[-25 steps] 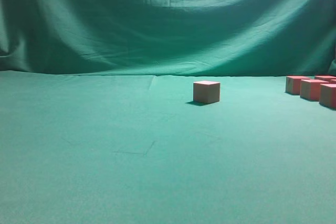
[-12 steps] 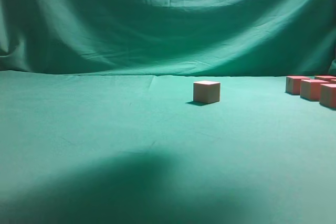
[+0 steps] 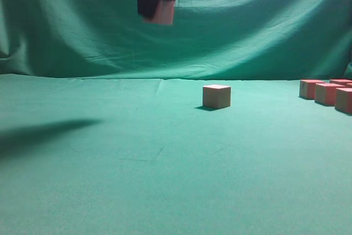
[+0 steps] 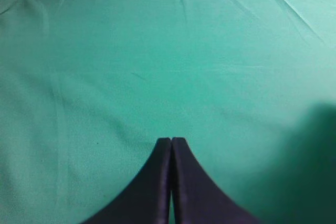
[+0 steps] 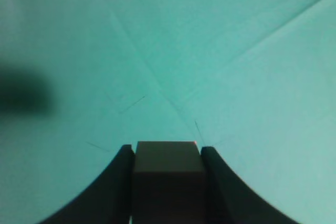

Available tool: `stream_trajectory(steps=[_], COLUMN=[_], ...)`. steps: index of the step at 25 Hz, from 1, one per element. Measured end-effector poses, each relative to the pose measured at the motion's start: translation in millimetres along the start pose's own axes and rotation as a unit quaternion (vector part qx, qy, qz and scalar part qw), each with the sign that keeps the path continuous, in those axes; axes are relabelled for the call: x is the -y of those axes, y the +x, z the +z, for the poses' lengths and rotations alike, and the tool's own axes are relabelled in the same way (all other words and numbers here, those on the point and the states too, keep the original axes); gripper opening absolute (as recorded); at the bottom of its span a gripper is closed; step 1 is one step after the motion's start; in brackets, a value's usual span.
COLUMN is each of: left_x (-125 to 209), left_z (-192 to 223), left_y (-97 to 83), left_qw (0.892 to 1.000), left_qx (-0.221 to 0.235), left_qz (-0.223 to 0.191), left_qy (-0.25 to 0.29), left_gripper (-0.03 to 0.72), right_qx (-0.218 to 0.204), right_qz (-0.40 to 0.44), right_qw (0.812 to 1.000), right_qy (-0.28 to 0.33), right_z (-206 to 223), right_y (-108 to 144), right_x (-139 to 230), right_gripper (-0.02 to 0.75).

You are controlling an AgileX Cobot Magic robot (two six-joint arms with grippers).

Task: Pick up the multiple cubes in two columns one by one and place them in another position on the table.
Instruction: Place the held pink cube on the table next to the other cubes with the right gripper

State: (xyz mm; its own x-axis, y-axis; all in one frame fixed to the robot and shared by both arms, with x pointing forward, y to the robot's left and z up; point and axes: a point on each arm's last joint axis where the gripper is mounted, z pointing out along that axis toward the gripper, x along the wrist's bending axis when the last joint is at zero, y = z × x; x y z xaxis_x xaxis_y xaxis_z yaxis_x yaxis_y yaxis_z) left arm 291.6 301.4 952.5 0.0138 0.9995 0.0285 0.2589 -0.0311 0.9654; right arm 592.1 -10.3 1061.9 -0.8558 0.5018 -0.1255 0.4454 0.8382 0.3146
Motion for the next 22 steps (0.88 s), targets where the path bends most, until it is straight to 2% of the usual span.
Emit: stream_trajectory(steps=[4,8,17,22], left_x=[0.0,0.0,0.0,0.0], left_z=[0.0,0.0,0.0,0.0], left_y=[0.0,0.0,0.0,0.0], left_qw=[1.000,1.000,1.000,1.000], left_qx=[0.000,0.000,0.000,0.000], left_qz=[0.000,0.000,0.000,0.000], left_qy=[0.000,0.000,0.000,0.000], left_gripper=[0.000,0.000,0.000,0.000], right_qx=[-0.001,0.002,0.034,0.036], right_qz=[-0.072,-0.102,-0.137,-0.154], right_qw=[0.997,0.993,0.988,0.985], right_qy=[0.037,0.062,0.059,0.067], right_z=[35.8,60.7,87.9,100.1], right_y=[-2.8,-6.8,-31.7,-40.1], right_x=[0.6,3.6,9.2,13.9], right_gripper=[0.261,0.261,0.261,0.261])
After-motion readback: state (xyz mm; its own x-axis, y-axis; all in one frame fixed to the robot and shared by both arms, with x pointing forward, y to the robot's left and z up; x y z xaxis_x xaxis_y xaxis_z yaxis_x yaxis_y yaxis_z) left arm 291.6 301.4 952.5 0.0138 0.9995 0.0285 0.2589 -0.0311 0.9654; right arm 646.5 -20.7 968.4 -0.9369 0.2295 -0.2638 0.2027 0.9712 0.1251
